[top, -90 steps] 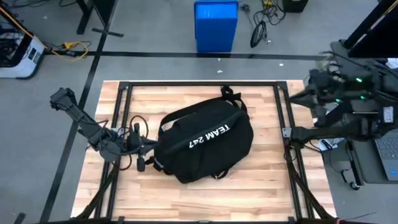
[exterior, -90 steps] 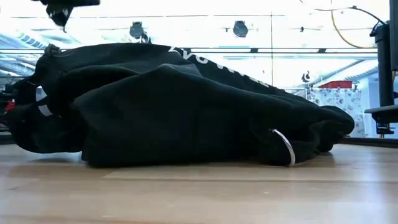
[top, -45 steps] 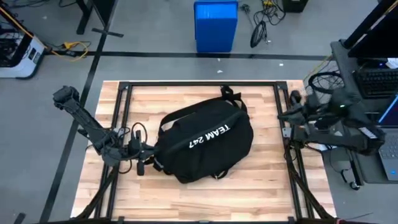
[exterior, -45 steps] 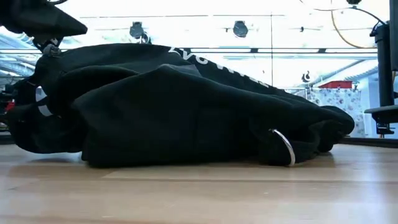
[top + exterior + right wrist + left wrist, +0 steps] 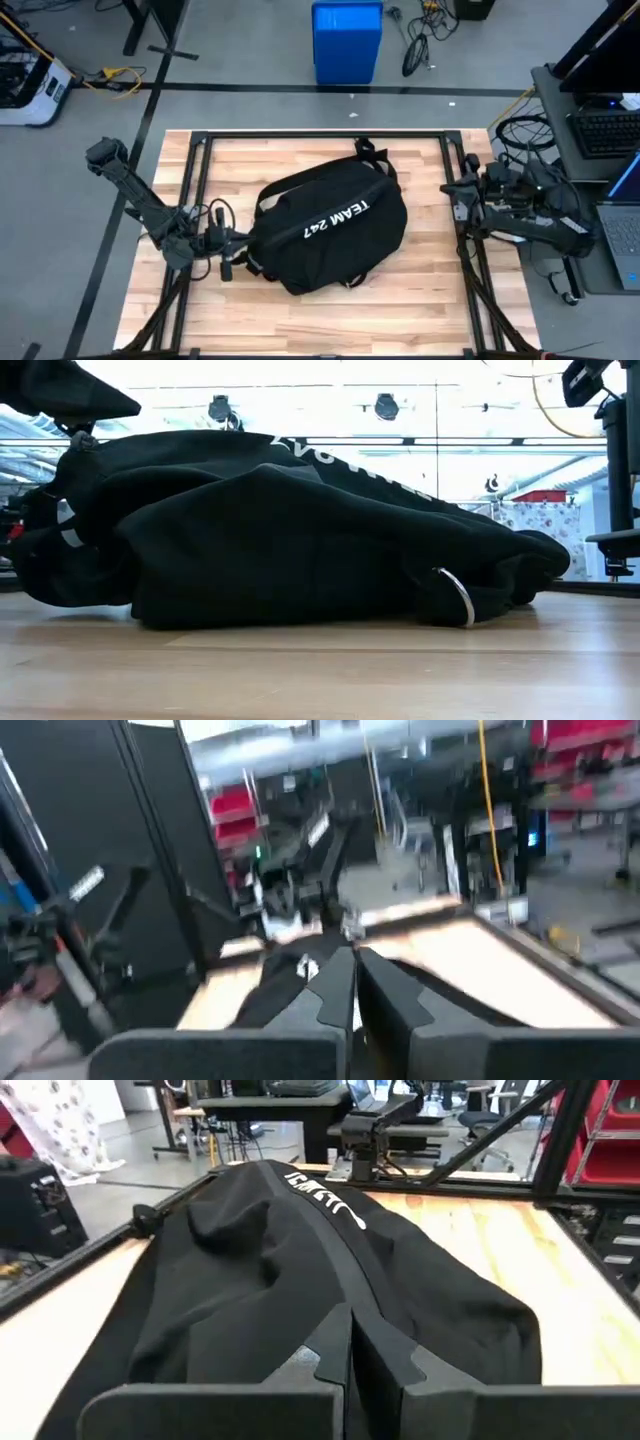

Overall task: Unpack backpack
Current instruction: Return to Home Position

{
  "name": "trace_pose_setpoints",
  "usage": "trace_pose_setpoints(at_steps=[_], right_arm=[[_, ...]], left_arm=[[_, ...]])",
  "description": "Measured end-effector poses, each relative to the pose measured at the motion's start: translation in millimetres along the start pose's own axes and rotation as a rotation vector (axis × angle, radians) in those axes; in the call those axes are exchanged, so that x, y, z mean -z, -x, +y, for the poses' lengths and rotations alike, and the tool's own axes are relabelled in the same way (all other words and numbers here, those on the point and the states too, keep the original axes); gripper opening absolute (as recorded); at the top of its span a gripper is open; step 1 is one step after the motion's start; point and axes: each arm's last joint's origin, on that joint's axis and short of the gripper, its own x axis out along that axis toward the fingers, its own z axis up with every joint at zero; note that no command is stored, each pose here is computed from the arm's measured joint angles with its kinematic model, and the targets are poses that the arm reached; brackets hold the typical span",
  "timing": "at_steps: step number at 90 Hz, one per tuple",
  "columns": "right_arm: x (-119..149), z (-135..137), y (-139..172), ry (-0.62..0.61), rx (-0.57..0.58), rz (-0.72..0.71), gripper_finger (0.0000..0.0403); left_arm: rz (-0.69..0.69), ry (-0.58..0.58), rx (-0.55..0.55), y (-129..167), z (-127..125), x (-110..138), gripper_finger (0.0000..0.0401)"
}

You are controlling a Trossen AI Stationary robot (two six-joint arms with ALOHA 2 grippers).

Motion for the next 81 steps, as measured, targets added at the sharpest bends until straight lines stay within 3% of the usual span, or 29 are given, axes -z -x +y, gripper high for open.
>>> trace_pose_setpoints(at_steps=[27, 58, 81], right_arm=[[31, -12, -14, -0.025, 0.028, -0.027, 0.0000], [66, -29, -34, -0.014, 0.121, -0.057, 0.0000], [84, -35, -42, -0.005, 0.128, -0.053, 0.0000]], left_arm=[[-0.043, -0.043, -0.154, 0, 5, -1, 0.0000], [-0.033, -0.054, -0.160, 0, 5, 1, 0.0000], [-0.032, -0.060, -0.165, 0, 6, 1, 0.0000]])
